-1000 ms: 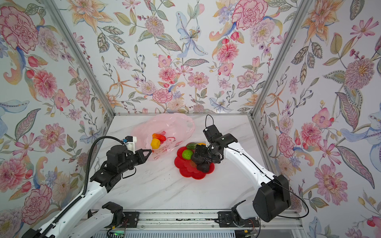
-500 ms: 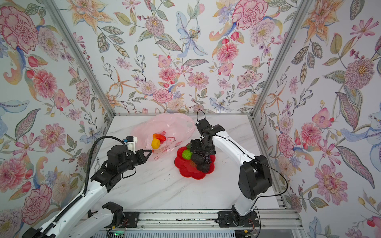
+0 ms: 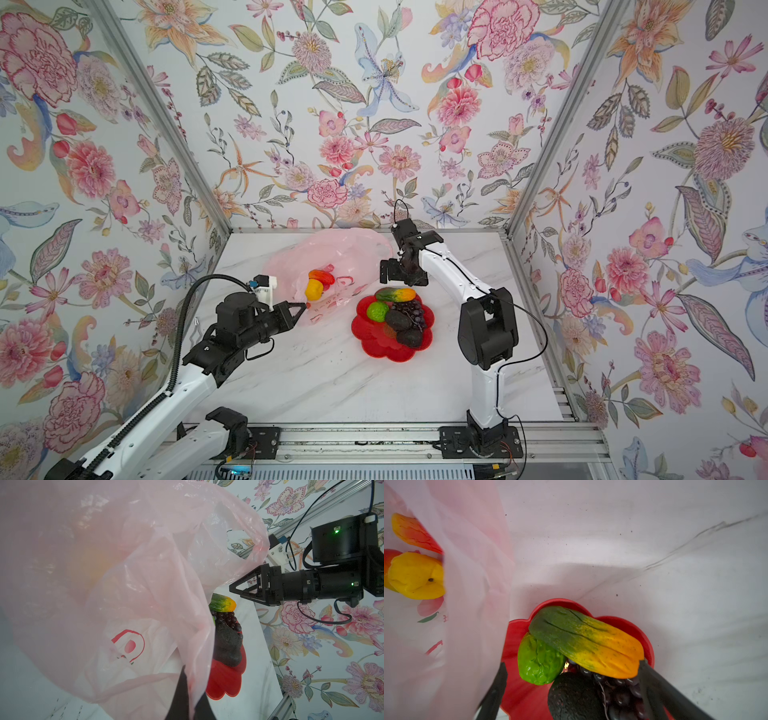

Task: Place the fruits into the plastic bag
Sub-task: Pick up the fruit from the plate.

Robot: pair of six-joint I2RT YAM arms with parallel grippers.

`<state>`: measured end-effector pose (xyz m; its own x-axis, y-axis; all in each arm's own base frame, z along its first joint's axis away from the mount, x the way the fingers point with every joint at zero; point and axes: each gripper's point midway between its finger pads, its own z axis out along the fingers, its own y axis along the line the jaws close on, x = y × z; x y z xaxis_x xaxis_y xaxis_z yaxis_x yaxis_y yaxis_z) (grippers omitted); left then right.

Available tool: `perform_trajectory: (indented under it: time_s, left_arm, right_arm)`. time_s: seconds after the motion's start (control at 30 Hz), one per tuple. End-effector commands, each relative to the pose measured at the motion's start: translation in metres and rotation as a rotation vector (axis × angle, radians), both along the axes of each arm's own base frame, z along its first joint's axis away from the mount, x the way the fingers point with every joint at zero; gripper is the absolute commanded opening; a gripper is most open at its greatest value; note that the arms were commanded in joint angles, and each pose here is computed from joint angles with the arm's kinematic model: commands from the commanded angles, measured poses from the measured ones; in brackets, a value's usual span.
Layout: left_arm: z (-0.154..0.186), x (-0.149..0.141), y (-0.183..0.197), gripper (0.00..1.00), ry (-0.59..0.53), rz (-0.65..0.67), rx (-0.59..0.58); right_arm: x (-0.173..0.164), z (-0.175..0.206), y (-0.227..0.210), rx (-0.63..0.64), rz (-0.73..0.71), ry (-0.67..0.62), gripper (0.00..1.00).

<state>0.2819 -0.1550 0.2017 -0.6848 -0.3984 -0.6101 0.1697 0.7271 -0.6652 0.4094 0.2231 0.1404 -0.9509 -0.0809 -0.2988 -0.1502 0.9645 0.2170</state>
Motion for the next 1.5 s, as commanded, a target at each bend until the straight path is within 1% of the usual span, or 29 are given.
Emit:
perform_trajectory:
  time_s: [0.0, 0.2, 0.3, 0.47, 0.83, 1.0, 1.13, 1.27, 1.47]
  left_arm:
    - [0.010, 0.002, 0.005, 0.00, -0.026, 0.010, 0.014]
    - [0.010, 0.003, 0.007, 0.00, -0.023, 0.012, 0.027]
    - [0.011, 0.004, 0.008, 0.00, -0.026, 0.014, 0.025]
    - [0.010, 0.004, 0.009, 0.00, -0.022, 0.010, 0.028]
    - [0.007, 0.005, 0.009, 0.00, -0.022, 0.002, 0.019]
    - [0.008, 0.005, 0.009, 0.00, -0.025, 0.001, 0.017]
    - [0.006, 0.003, 0.010, 0.00, -0.020, 0.005, 0.012]
    - [0.005, 0.002, 0.011, 0.00, -0.018, 0.010, 0.010]
    - [0.004, 0.001, 0.011, 0.00, -0.014, 0.011, 0.012]
  right_arm:
    - [0.007, -0.007, 0.004, -0.004, 0.104, 0.005, 0.99]
    - [0.019, -0.020, 0.015, 0.035, 0.148, 0.031, 0.99]
    - [0.018, -0.026, 0.020, 0.040, 0.172, 0.066, 0.99]
    - [0.003, -0.032, 0.021, 0.030, 0.195, 0.119, 0.99]
    - [-0.033, -0.036, 0.013, -0.016, 0.213, 0.167, 0.99]
    - [-0.043, -0.032, 0.011, -0.055, 0.229, 0.148, 0.99]
    - [-0.045, -0.034, 0.012, -0.108, 0.270, 0.124, 1.00]
    - [-0.047, -0.041, 0.017, -0.129, 0.313, 0.132, 0.97]
    - [-0.047, -0.050, 0.025, -0.144, 0.361, 0.137, 0.88]
